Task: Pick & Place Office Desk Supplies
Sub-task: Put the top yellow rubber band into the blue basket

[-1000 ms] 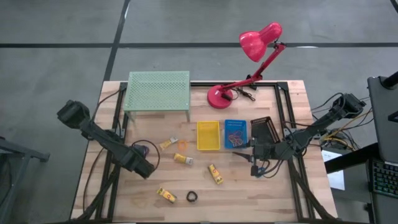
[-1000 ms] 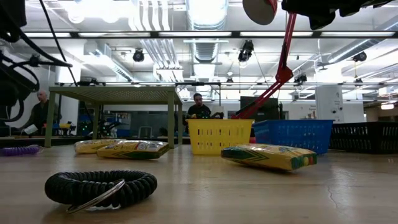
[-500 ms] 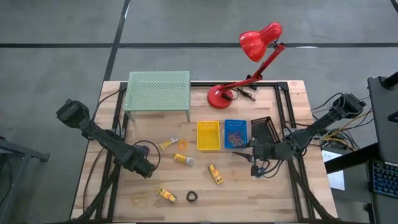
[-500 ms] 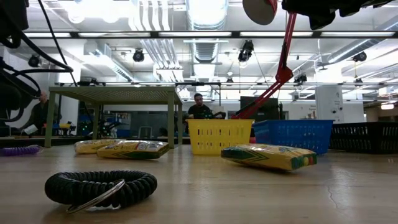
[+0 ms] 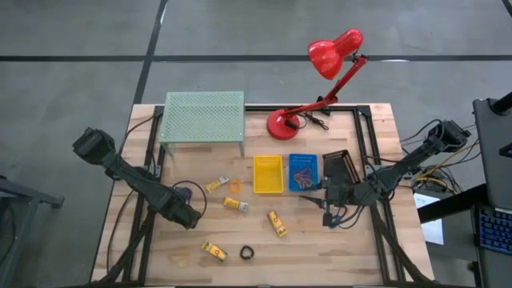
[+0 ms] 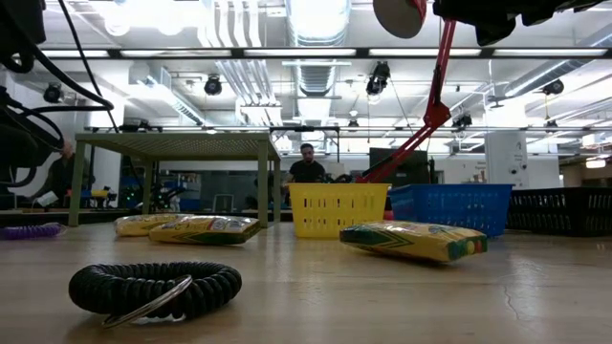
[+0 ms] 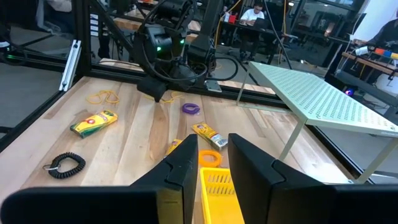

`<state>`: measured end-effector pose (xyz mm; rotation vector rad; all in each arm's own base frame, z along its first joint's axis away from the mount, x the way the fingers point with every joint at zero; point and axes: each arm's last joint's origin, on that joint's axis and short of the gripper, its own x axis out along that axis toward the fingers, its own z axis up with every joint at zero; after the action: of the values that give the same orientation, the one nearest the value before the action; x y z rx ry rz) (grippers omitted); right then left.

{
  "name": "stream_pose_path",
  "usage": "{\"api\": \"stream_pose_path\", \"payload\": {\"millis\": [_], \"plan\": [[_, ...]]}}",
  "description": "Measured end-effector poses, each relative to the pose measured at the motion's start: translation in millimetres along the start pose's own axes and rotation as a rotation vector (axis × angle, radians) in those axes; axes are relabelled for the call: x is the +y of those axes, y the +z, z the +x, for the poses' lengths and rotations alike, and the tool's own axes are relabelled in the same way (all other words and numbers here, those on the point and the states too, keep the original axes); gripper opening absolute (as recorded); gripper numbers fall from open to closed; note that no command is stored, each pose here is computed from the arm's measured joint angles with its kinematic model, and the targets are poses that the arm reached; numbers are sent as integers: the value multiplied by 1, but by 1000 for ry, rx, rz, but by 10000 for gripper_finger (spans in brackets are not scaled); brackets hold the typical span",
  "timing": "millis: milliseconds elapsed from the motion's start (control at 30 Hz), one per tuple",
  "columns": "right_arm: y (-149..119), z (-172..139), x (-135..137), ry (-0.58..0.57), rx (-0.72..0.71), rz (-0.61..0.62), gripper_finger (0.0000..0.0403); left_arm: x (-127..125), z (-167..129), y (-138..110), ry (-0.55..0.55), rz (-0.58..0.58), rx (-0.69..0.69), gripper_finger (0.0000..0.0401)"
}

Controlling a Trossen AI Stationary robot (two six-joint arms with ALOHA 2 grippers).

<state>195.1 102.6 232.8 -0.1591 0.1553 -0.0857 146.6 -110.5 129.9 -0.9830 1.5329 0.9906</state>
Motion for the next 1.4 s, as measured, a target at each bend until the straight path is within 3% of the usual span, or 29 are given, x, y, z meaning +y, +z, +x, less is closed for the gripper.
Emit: {"api": "stream_pose_path", "payload": {"millis": [333, 833, 1400], "plan": [[0, 0, 0, 0, 0, 0, 81, 3, -9, -2, -3, -13, 25, 4], [0, 0, 0, 0, 0, 0, 82, 3, -28, -5, -92, -77, 49, 3], [0, 0, 0, 0, 0, 0, 75, 3, -34, -3, -159, -89, -9, 3]]}}
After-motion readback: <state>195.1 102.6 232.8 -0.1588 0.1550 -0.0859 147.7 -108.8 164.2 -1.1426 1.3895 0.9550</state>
